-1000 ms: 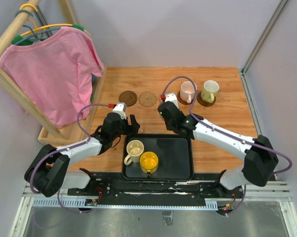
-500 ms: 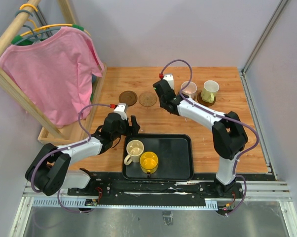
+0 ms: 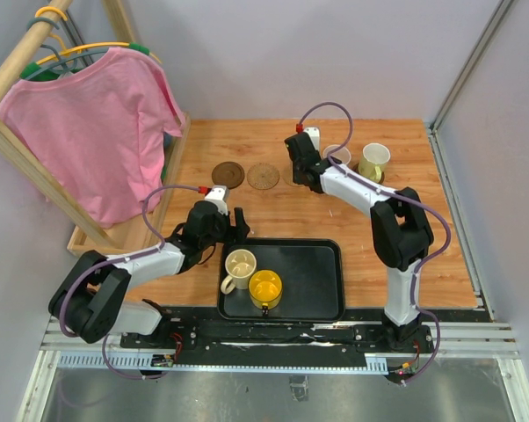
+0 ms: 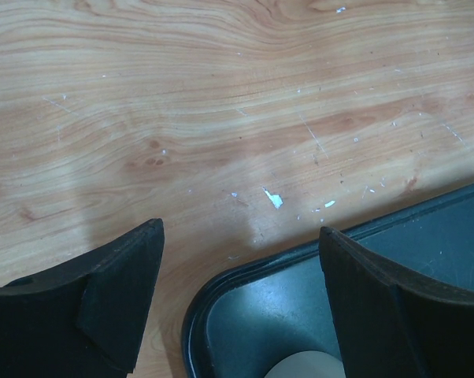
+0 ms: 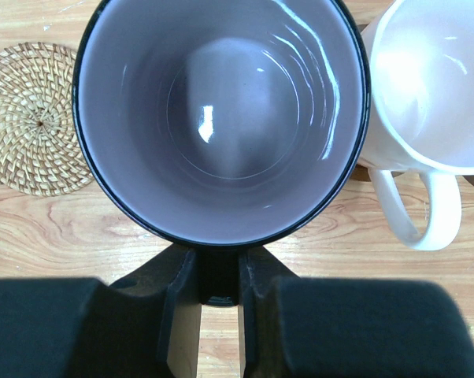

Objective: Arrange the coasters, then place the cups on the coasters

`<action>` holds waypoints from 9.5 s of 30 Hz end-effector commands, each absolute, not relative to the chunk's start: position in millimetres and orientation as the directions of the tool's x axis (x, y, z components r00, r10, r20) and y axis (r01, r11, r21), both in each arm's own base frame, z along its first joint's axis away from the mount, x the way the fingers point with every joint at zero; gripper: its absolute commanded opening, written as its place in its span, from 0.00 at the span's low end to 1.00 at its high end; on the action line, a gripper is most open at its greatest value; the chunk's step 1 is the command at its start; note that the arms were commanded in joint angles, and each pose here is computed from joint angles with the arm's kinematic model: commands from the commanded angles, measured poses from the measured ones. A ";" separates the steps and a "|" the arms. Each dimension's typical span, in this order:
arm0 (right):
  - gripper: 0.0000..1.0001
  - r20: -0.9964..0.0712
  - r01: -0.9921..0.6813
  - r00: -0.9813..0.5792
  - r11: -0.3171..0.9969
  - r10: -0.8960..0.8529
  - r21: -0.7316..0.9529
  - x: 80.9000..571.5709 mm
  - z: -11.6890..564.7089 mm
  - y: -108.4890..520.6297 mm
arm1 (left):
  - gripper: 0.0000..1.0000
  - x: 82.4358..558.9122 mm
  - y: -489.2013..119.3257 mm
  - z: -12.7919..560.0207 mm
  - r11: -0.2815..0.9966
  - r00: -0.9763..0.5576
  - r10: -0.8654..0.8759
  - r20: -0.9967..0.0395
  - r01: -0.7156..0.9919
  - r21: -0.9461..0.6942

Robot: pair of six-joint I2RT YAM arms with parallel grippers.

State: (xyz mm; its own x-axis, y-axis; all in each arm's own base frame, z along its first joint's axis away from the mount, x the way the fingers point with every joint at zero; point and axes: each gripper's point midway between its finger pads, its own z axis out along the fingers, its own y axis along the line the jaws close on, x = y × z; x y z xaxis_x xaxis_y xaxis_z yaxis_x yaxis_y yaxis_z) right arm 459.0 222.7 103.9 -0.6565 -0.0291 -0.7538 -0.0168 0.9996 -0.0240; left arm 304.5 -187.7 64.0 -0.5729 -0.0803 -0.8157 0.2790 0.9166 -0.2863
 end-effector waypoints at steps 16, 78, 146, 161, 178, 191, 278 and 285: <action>0.01 -0.780 -0.013 -0.626 1.000 0.005 0.017 490.8 104.5 239.2 | 0.83 309.9 -194.5 71.3 0.912 -0.563 -0.081 -0.822 0.291 -0.289; 0.66 -0.716 -0.036 -0.696 0.994 0.048 0.101 454.1 94.8 233.5 | 0.83 305.9 -188.5 84.5 0.914 -0.541 -0.110 -0.834 0.275 -0.299; 0.99 -0.775 -0.159 -0.626 0.959 0.086 0.235 333.4 144.2 171.6 | 0.67 159.6 -175.2 72.0 0.961 -0.756 -0.099 -0.647 0.096 -0.258; 0.98 -0.756 -0.163 -0.650 0.955 0.084 0.247 332.0 132.8 175.8 | 0.59 179.4 -194.2 67.5 0.953 -0.689 -0.016 -0.724 0.209 -0.220; 0.99 -0.750 -0.172 -0.656 0.949 0.090 0.265 330.4 132.6 179.2 | 0.01 185.5 -203.4 55.9 0.954 -0.689 0.067 -0.721 0.256 -0.156; 0.98 -0.770 -0.166 -0.632 0.957 0.081 0.237 328.7 138.6 171.0 | 0.00 218.3 -224.2 107.8 0.947 -0.564 0.093 -0.820 0.305 -0.102; 0.99 -0.763 -0.135 -0.646 0.983 0.007 0.124 306.1 114.9 140.1 | 0.01 490.8 -262.6 97.7 0.989 -0.490 -0.071 -0.869 0.076 -0.124; 0.99 -0.760 -0.139 -0.650 0.982 0.006 0.127 306.3 113.8 141.4 | 0.01 489.7 -260.1 92.0 0.991 -0.495 -0.067 -0.866 0.066 -0.115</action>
State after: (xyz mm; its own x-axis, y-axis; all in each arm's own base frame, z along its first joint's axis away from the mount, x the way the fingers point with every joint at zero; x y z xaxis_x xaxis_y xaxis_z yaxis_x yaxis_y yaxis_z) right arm 298.5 141.2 105.6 -0.6667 -0.0077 -0.7453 -0.1425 0.9828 0.1173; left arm 472.3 -256.1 68.5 -0.5823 -0.0040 -0.8130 0.0939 0.9930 -0.0721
